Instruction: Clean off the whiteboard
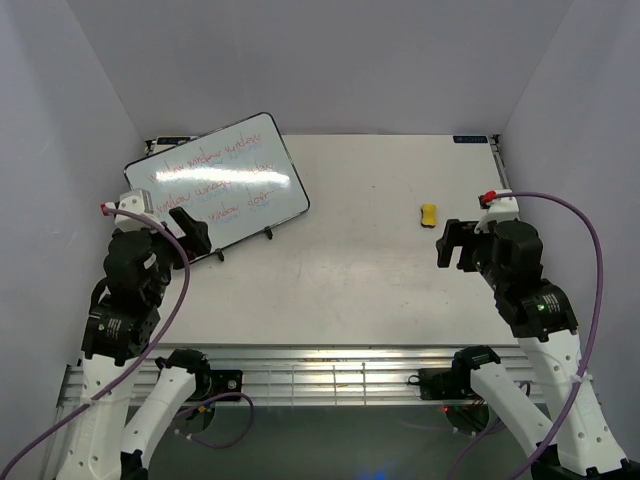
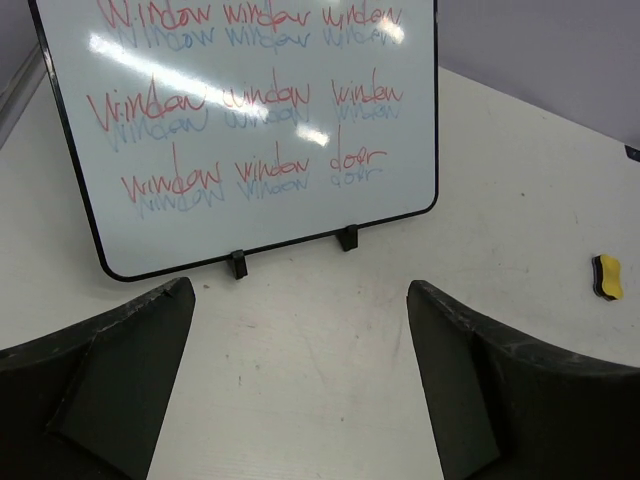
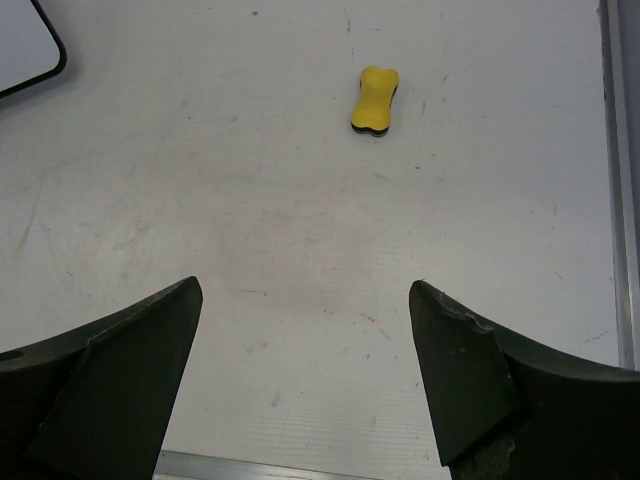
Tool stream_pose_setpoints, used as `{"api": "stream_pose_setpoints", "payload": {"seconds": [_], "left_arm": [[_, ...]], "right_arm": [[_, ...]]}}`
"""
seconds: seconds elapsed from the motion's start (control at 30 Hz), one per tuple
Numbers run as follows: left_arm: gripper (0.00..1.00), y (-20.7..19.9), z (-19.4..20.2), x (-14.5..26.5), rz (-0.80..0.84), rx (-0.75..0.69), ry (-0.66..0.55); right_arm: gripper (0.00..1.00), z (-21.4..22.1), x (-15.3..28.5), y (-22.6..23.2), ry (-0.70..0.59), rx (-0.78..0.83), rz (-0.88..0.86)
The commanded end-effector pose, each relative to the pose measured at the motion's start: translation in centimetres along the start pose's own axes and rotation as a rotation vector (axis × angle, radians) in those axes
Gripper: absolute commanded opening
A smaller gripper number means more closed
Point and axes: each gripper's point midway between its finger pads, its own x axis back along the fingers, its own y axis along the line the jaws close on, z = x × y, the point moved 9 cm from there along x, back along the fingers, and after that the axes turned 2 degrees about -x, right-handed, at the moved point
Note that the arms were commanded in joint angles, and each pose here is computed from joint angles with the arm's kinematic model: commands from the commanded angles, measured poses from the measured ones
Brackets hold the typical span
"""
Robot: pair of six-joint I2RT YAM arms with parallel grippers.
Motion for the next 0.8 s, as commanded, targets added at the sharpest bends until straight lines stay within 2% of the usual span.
{"api": "stream_pose_setpoints", "payload": {"seconds": [0.0,0.17,0.3,0.4,0.5,0.53,0.57,0.63,0.67,0.77], "left_arm": [[0.98,-0.4,-1.5,0.5,0.003,0.009,-0.028],[0.98,-0.7,-1.7,-0.2,-0.017,0.025,-0.007],[0.98,-1.2,-1.6,-1.9,-0.012,0.013,0.012],[0.98,-2.0,-1.2,-4.8,-0.048,0.046,0.089],[0.98,-3.0,-1.2,-7.3,-0.007,0.066,0.099],[0.98,-2.8,-1.9,-8.3,-0.014,0.087,0.065],[0.98,-2.4,-1.9,-9.9,-0.037,0.095,0.083],[0.98,-1.1,-3.3,-11.6,0.0,0.174,0.084],[0.98,3.5,-4.9,-12.3,-0.094,0.248,0.04],[0.98,9.2,-6.7,-13.4,-0.232,0.342,-0.023]], "right_arm": [[0.9,-0.8,0.0,0.2,-0.052,0.002,-0.017],[0.9,-0.6,-0.3,1.5,-0.085,-0.071,-0.136],[0.9,0.1,-0.1,3.1,-0.135,-0.104,-0.336],[0.9,0.6,0.0,4.1,-0.144,-0.114,-0.467],[0.9,1.3,-0.2,4.7,-0.118,-0.122,-0.537],[0.9,1.7,-0.5,4.8,-0.107,-0.122,-0.55],[0.9,2.0,-0.6,4.8,-0.098,-0.12,-0.559],[0.9,2.4,-0.7,4.9,-0.079,-0.127,-0.576],[0.9,2.6,-0.9,5.0,-0.07,-0.13,-0.581],[0.9,2.9,-0.8,5.4,-0.041,-0.142,-0.632]]}}
